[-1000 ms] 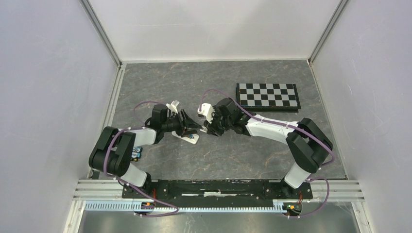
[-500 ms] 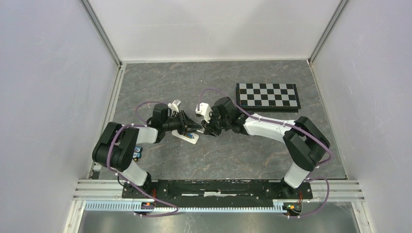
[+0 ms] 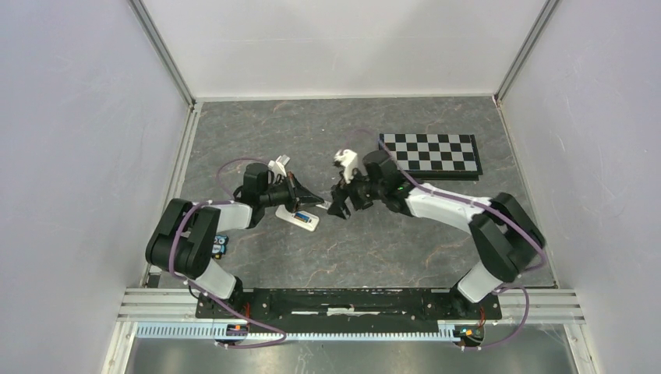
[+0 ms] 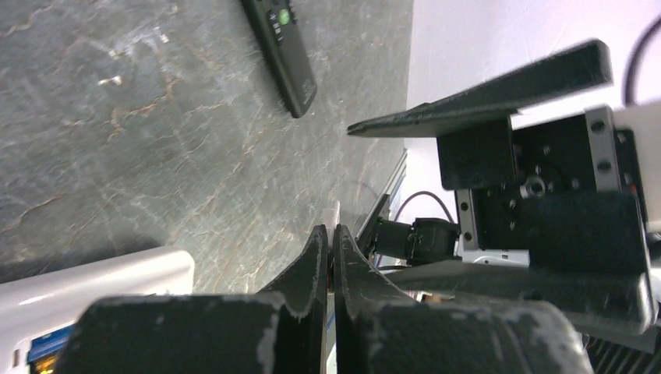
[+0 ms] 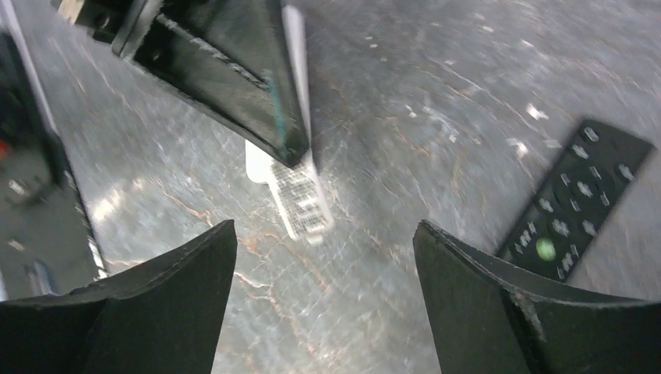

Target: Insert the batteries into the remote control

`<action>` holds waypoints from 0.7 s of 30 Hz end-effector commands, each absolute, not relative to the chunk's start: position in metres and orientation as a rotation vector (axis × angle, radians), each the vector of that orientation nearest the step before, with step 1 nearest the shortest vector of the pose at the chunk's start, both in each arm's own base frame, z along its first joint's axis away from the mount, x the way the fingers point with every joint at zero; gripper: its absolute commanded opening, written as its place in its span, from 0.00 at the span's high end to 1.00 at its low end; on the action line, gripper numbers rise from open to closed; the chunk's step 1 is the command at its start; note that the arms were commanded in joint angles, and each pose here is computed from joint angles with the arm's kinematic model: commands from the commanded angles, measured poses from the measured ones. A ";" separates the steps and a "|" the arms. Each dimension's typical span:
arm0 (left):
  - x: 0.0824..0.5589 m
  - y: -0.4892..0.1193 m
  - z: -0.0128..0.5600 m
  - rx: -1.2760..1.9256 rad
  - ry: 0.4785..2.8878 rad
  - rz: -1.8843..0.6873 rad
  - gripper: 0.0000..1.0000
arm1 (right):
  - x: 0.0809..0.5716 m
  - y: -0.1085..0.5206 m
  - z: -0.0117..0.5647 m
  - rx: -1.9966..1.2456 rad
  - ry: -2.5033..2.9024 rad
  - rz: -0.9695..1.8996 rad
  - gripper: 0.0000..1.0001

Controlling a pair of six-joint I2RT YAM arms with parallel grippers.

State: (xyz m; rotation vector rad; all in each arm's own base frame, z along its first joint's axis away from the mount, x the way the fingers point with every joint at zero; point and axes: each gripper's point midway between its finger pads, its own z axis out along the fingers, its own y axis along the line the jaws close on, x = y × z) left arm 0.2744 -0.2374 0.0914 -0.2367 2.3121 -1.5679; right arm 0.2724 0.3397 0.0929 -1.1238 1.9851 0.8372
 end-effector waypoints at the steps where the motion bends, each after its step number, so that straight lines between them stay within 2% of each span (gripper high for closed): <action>1: 0.281 -0.241 0.131 -0.062 2.192 -1.618 0.98 | 0.283 0.326 0.157 -0.619 1.998 1.080 0.11; 8: 0.277 -0.247 0.164 0.005 2.089 -1.720 0.98 | 0.270 0.323 0.176 -0.061 2.052 1.389 0.14; 12: 0.277 -0.248 0.178 -0.005 2.037 -1.763 0.98 | 0.275 0.317 0.173 0.062 2.104 1.353 0.18; 16: 0.277 -0.249 0.186 -0.030 2.006 -1.804 0.98 | 0.267 0.319 0.189 0.173 2.000 1.518 0.26; 21: 0.277 -0.249 0.193 -0.067 1.962 -1.863 0.98 | 0.262 0.326 0.192 0.185 1.995 1.595 0.37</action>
